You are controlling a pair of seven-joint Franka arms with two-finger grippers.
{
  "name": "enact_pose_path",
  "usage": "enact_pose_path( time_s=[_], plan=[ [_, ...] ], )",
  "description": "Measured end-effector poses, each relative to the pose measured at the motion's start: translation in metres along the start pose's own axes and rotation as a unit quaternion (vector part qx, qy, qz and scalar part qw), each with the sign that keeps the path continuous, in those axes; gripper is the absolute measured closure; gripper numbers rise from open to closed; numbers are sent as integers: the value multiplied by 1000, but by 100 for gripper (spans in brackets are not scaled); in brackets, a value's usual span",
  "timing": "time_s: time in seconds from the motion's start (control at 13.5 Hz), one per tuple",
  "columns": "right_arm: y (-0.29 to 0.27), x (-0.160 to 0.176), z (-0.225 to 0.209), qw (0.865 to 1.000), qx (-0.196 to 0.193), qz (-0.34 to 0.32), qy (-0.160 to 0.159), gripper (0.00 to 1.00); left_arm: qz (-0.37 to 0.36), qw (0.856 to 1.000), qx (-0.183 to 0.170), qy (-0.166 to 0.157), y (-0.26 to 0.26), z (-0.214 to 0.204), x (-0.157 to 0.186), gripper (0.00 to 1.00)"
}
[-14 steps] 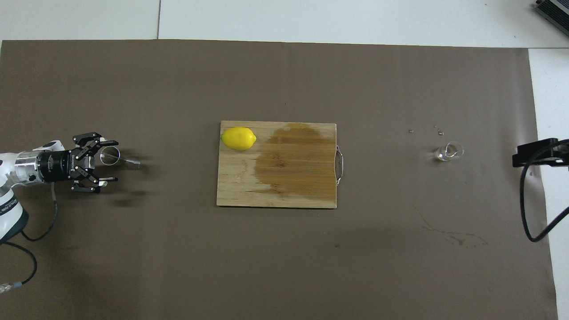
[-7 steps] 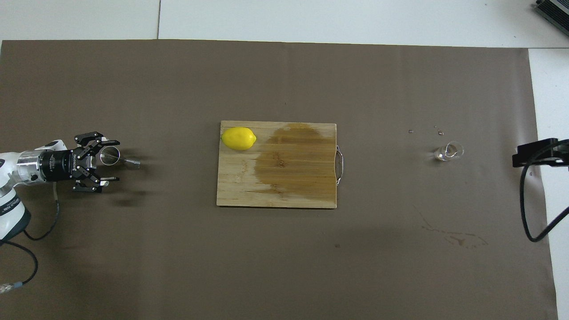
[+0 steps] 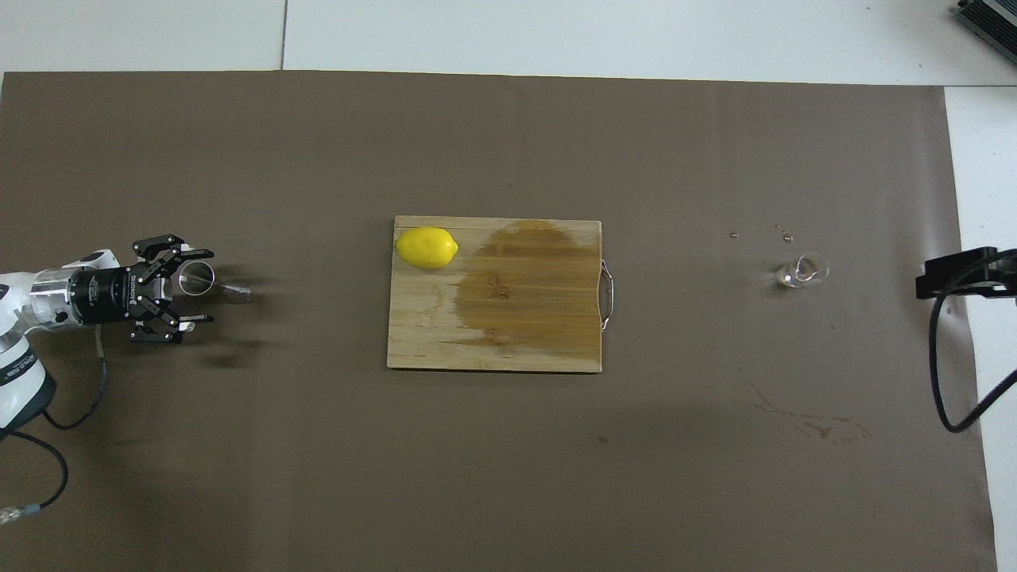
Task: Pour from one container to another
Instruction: 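Close the left gripper on the metal cup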
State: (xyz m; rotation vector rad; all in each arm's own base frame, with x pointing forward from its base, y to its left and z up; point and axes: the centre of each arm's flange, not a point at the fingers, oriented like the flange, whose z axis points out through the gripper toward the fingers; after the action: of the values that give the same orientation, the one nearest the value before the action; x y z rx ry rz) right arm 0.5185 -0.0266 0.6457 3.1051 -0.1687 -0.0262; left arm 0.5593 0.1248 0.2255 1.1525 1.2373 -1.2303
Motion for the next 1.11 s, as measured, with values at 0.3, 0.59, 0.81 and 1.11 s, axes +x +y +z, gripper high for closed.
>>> enact_pose_path(
  time_s=[0.3, 0.59, 0.81, 1.11],
  plan=[
    [0, 0, 0, 1000, 0, 0, 0, 0, 0, 1000, -2, 0, 0, -1, 0, 0],
    [0, 0, 0, 1000, 0, 0, 0, 0, 1, 1000, -13, -5, 0, -7, -1, 10],
    [0, 0, 0, 1000, 0, 0, 0, 0, 2, 1000, -14, -6, 1, -7, -1, 24],
    [0, 0, 0, 1000, 0, 0, 0, 0, 2, 1000, -15, -5, 1, -7, -1, 37]
  ],
)
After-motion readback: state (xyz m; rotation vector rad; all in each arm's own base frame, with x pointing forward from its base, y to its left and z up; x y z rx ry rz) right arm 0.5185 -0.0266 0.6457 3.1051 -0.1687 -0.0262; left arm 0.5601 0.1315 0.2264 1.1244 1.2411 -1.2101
